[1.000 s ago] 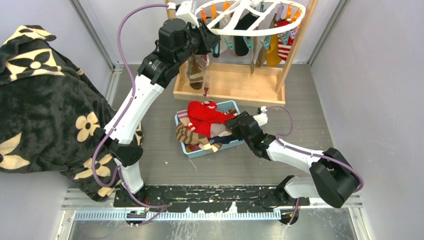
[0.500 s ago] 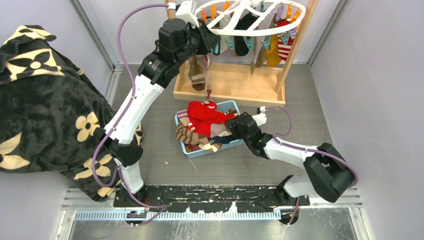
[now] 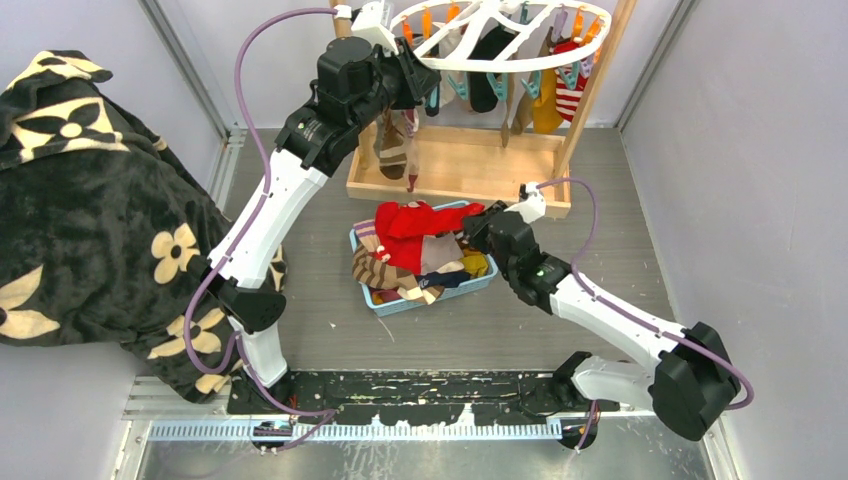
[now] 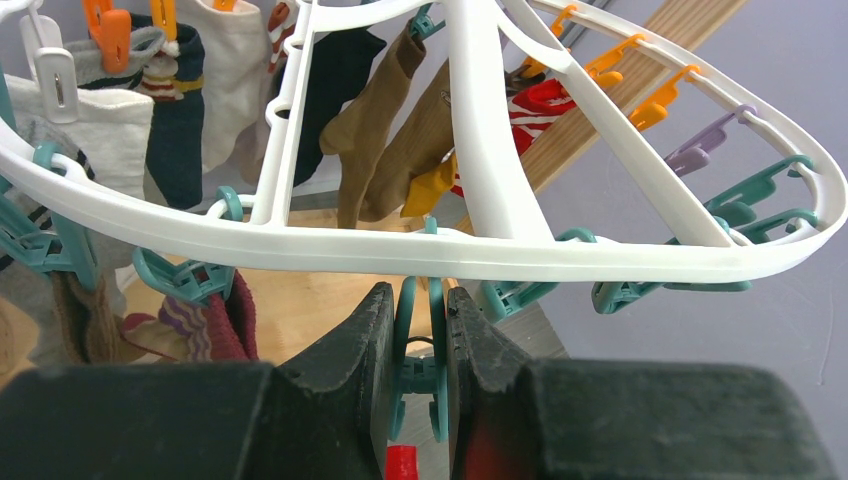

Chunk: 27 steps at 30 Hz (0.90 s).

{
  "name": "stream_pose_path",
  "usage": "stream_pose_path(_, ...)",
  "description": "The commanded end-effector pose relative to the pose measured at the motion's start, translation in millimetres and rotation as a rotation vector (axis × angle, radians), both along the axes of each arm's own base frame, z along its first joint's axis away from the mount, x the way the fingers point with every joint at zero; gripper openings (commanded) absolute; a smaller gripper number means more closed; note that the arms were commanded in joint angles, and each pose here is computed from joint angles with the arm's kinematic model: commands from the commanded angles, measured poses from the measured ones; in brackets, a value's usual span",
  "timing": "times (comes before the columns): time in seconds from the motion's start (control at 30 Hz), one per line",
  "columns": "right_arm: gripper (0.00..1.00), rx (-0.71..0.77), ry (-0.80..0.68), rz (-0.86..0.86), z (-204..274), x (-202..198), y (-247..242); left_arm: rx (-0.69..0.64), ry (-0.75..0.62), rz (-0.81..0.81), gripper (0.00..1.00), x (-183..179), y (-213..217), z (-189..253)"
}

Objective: Clip the socks to the hanger

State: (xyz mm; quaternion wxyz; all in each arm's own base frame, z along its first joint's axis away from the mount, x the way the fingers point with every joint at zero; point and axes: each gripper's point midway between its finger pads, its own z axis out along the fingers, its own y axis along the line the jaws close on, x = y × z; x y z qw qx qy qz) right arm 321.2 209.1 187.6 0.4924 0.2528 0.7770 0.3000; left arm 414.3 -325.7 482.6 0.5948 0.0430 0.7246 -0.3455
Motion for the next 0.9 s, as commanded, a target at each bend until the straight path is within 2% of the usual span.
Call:
stream_pose_path(0.0, 0.17, -0.193, -0.034, 0.026, 23, -2, -18, -0.049, -0.082, -0.007, 0.14, -20, 13, 40)
stream_pose_path(0.17, 0.16, -0.241, 0.081, 0.102, 2, -13, -25, -0.052, -0.083, -0.007, 0.15, -20, 13, 41)
stream_pose_path(0.3, 0.22, -0.235, 0.178, 0.098, -24, -18, -41, -0.053, -0.078, -0.011, 0.15, -20, 12, 39)
stream_pose_path(0.47, 0.27, -0.222, 0.179, 0.071, -31, -16, -54, -0.053, -0.075, -0.013, 0.14, -20, 11, 39)
stream_pose_path(0.73, 0.54, -0.195, 0.229, 0.059, -39, -15, -59, -0.051, -0.074, -0.012, 0.14, -19, 11, 38)
stream_pose_path(0.87, 0.56, -0.122, 0.225, 0.038, -37, -20, -58, -0.053, -0.073, -0.014, 0.14, -19, 11, 38)
